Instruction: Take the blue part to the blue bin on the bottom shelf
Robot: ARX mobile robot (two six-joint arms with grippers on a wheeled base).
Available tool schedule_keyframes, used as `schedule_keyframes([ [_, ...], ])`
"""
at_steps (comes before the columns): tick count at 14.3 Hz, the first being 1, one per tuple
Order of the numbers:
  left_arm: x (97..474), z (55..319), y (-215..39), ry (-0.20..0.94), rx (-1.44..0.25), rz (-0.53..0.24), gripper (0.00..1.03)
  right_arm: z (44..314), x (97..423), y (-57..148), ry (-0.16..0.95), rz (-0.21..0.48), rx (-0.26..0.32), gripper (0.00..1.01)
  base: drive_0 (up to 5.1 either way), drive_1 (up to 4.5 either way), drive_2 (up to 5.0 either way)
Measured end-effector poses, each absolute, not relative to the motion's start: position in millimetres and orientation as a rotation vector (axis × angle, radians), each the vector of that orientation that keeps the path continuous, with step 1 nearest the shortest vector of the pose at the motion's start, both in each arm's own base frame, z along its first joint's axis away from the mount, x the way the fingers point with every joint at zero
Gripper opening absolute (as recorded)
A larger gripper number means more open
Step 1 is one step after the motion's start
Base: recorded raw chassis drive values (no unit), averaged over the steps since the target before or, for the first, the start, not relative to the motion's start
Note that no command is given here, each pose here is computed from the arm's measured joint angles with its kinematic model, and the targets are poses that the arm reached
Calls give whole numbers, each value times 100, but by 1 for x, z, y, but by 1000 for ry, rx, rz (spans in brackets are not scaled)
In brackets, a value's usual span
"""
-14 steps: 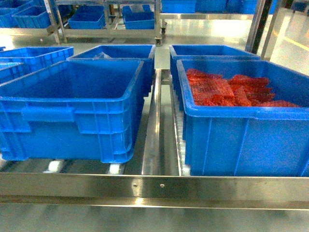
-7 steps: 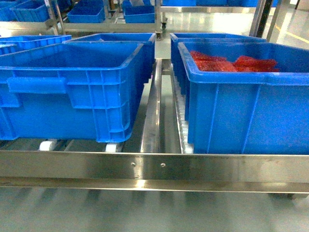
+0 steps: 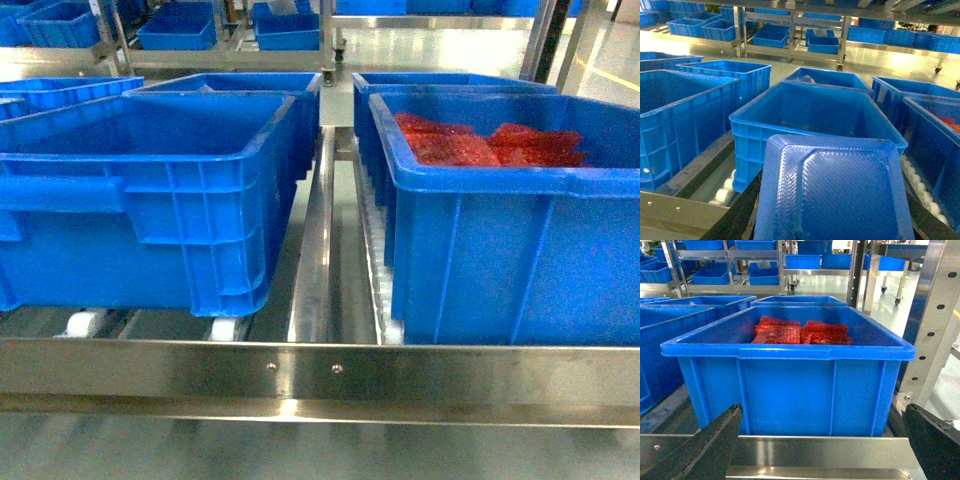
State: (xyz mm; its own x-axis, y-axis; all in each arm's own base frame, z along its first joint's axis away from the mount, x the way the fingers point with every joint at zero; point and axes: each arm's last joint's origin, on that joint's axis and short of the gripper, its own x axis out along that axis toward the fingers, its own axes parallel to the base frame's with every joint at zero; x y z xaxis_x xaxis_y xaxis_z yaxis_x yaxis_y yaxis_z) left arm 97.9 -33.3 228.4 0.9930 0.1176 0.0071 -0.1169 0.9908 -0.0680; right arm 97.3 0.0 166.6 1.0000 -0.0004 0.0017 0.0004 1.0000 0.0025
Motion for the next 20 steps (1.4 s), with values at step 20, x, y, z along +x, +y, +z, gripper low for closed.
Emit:
schedule_keyframes([
  [20,98,228,-34,-8,-66,116,43,167,97,0,-1,0,2,98,0,0,0],
])
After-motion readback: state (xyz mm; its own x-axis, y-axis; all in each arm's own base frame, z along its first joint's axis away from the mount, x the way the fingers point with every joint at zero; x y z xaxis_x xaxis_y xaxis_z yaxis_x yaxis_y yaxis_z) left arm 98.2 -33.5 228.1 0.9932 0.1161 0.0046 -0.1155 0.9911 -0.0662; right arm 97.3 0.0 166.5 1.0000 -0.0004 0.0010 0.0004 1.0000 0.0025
